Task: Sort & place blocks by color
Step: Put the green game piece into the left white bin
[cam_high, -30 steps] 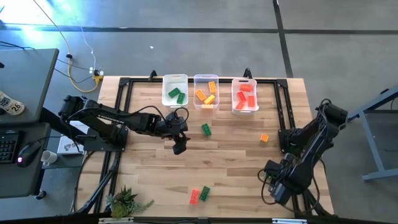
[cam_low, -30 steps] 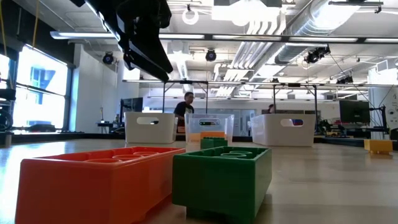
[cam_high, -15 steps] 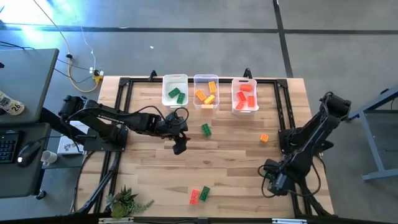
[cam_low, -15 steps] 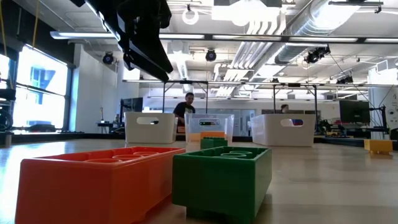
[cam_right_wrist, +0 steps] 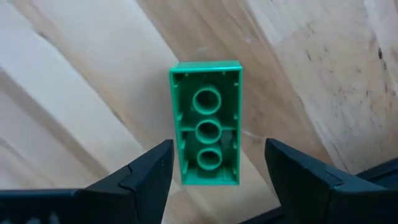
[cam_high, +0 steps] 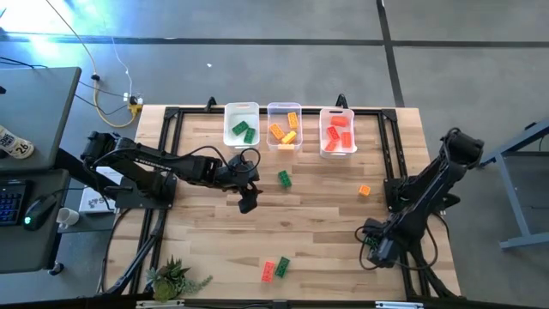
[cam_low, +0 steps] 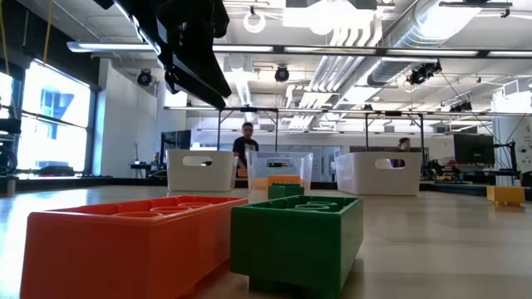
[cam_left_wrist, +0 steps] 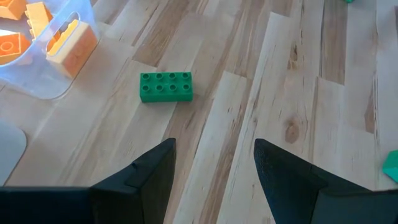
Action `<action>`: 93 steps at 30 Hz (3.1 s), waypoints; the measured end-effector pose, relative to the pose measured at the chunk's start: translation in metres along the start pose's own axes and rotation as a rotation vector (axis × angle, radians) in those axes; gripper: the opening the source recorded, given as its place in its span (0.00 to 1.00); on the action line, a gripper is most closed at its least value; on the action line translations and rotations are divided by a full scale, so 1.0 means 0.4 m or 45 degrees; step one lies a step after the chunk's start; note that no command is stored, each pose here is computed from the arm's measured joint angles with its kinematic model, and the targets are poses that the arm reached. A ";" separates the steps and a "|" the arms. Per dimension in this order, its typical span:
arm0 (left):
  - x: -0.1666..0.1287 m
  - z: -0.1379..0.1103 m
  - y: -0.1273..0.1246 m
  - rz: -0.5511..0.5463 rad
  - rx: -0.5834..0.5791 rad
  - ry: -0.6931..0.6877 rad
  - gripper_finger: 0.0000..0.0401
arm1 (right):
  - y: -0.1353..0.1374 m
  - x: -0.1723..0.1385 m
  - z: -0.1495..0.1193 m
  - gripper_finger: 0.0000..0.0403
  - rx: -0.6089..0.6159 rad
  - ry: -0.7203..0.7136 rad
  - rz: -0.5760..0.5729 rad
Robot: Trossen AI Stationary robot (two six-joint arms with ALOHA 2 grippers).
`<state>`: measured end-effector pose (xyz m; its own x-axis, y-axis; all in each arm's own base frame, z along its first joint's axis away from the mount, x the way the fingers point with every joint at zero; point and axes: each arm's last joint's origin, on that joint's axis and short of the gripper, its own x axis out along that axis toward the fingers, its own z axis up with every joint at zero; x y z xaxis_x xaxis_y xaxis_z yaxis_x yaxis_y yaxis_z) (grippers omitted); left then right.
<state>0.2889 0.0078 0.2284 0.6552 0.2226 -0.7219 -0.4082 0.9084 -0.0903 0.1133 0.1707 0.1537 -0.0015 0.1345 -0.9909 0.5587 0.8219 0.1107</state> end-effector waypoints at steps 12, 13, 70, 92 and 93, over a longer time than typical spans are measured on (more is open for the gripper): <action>0.000 0.000 0.001 0.004 -0.092 -0.001 0.52 | 0.017 0.048 0.004 0.42 -0.001 -0.005 -0.073; 0.000 0.000 0.001 0.005 -0.096 -0.002 0.52 | 0.018 0.048 0.004 0.37 0.001 -0.006 -0.070; 0.010 0.098 0.091 -0.162 -0.661 -0.299 0.52 | 0.001 -0.333 0.574 0.26 -0.239 -1.516 -0.294; 0.009 0.122 0.131 -0.133 -0.644 -0.401 0.52 | 0.018 -0.295 0.691 0.26 -0.374 -1.307 -0.446; 0.009 0.122 0.131 -0.132 -0.638 -0.402 0.52 | 0.018 -0.286 0.697 0.26 -0.371 -1.293 -0.446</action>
<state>0.3011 0.0734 0.2546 0.8335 0.3056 -0.4604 -0.5317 0.6705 -0.5175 0.3488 0.0068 0.2464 0.6327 -0.5367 -0.5582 0.4442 0.8420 -0.3060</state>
